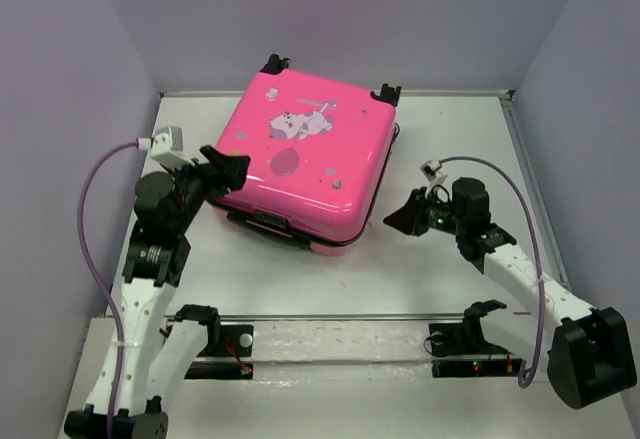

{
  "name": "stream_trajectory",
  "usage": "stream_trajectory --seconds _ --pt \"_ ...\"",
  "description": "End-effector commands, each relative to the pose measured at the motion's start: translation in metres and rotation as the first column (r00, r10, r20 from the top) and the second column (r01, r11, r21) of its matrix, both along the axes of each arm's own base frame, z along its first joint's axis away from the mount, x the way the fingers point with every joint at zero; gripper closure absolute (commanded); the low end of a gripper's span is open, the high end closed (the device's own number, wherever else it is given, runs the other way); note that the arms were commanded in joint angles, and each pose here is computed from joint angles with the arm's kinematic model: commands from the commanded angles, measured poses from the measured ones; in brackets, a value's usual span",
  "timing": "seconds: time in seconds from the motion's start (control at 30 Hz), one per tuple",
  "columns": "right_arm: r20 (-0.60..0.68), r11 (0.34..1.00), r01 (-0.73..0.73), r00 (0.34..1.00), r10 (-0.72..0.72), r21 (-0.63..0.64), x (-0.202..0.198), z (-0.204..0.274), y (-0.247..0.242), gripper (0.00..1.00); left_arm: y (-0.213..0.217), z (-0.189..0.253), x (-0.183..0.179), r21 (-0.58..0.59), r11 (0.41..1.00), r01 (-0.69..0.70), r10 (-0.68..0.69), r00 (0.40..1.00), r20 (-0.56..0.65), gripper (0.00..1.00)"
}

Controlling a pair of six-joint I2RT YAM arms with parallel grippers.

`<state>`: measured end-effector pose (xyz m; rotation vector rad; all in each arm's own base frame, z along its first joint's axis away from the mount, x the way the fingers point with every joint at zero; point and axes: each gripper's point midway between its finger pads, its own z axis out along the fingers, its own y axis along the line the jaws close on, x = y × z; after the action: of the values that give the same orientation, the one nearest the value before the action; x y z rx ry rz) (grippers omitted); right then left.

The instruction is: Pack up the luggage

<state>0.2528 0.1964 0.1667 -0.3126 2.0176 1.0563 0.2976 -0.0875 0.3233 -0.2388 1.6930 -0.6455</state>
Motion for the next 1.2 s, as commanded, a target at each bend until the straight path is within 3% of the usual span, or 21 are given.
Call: stream_trajectory --seconds 0.0,0.03,0.07,0.13,0.2,0.53,0.73,0.83,0.97,1.03,1.17 --pt "0.116 0.985 -0.156 0.982 0.146 0.077 -0.017 0.006 0.02 0.65 -0.042 -0.064 -0.054 -0.071 0.975 0.209 -0.217 0.968 -0.13 0.22" --pt "0.13 0.981 -0.181 0.977 0.171 0.073 -0.018 0.004 0.026 0.58 -0.055 -0.071 -0.073 -0.124 0.955 0.27 -0.286 0.949 -0.134 0.43" --pt "0.15 0.979 -0.197 0.971 0.187 0.054 -0.019 0.0 0.027 0.55 -0.06 -0.076 -0.083 -0.15 0.944 0.295 -0.316 0.937 -0.149 0.5" --pt "0.154 0.985 -0.171 0.974 0.166 0.024 -0.011 -0.006 0.027 0.52 -0.067 -0.089 -0.098 -0.196 0.927 0.319 -0.354 0.918 -0.179 0.58" --pt "0.161 0.983 -0.183 0.97 0.182 -0.009 -0.008 -0.014 0.033 0.52 -0.071 -0.099 -0.115 -0.232 0.912 0.339 -0.388 0.897 -0.211 0.6" --pt "0.255 0.977 -0.21 0.943 0.212 -0.036 0.02 -0.028 0.047 0.54 -0.084 -0.154 -0.133 -0.249 0.882 0.4 -0.468 0.808 -0.359 0.56" --pt "0.35 0.975 -0.222 0.913 0.21 -0.006 0.024 -0.014 0.051 0.54 -0.089 -0.163 -0.123 -0.217 0.895 0.389 -0.445 0.802 -0.399 0.52" --pt "0.357 0.966 -0.259 0.903 0.237 0.014 0.021 -0.014 0.058 0.54 -0.094 -0.168 -0.119 -0.193 0.907 0.375 -0.422 0.802 -0.424 0.43" --pt "0.356 0.959 -0.284 0.897 0.262 0.011 0.019 -0.015 0.063 0.58 -0.119 -0.178 -0.117 -0.198 0.899 0.39 -0.437 0.793 -0.423 0.33" --pt "0.349 0.956 -0.293 0.897 0.271 0.012 0.017 -0.017 0.063 0.61 -0.137 -0.186 -0.126 -0.206 0.876 0.436 -0.481 0.76 -0.438 0.3" --pt "0.362 0.954 -0.3 0.892 0.272 0.022 0.015 -0.014 0.064 0.65 -0.16 -0.177 -0.125 -0.214 0.86 0.463 -0.51 0.764 -0.396 0.3"
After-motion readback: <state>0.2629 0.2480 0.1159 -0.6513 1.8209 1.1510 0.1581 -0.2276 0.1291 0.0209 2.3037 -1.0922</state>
